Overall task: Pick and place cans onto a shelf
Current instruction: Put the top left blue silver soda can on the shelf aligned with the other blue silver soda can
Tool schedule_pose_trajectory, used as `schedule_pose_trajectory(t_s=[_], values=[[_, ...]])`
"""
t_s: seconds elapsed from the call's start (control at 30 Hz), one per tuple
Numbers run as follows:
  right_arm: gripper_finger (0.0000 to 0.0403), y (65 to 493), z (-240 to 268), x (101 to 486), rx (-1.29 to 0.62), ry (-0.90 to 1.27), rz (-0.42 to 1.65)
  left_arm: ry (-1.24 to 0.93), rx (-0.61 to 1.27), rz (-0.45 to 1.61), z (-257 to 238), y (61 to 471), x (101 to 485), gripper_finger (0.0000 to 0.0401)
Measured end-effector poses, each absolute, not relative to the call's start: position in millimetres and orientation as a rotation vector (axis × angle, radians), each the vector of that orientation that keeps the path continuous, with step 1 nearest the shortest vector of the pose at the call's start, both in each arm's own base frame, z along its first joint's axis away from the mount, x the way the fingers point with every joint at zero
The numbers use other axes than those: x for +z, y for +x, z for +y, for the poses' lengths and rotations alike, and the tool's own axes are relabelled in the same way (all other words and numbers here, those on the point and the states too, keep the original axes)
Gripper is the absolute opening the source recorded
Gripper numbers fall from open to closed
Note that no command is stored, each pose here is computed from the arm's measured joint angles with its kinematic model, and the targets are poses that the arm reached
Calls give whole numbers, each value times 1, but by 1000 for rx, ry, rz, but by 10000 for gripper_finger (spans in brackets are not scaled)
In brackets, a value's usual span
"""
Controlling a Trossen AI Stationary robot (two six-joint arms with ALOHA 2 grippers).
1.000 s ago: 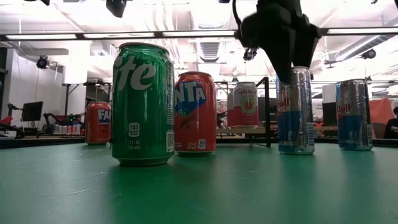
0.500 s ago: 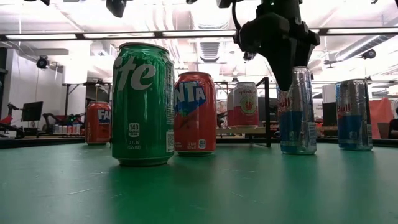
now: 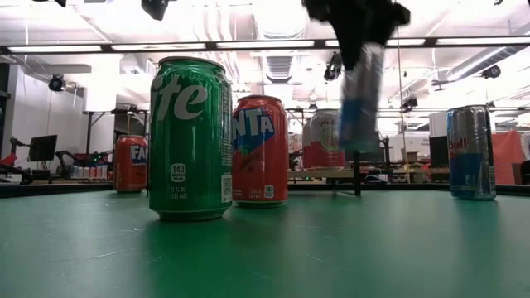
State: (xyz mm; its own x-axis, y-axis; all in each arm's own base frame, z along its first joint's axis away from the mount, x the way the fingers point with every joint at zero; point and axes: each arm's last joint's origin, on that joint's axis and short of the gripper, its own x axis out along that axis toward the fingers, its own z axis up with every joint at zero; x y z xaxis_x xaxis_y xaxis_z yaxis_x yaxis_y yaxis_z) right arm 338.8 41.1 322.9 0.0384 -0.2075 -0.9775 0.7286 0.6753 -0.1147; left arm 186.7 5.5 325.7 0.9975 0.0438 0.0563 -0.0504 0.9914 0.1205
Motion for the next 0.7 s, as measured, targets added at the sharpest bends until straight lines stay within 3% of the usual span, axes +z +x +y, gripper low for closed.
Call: schedule_pose_trajectory(t_s=[0.33,0.7], values=[[231,338,32,401,-752,286,973,123,48,-61,6,186,332,0],[231,362,23,424,-641,76,744,124,44,-8,6,192,324,1]])
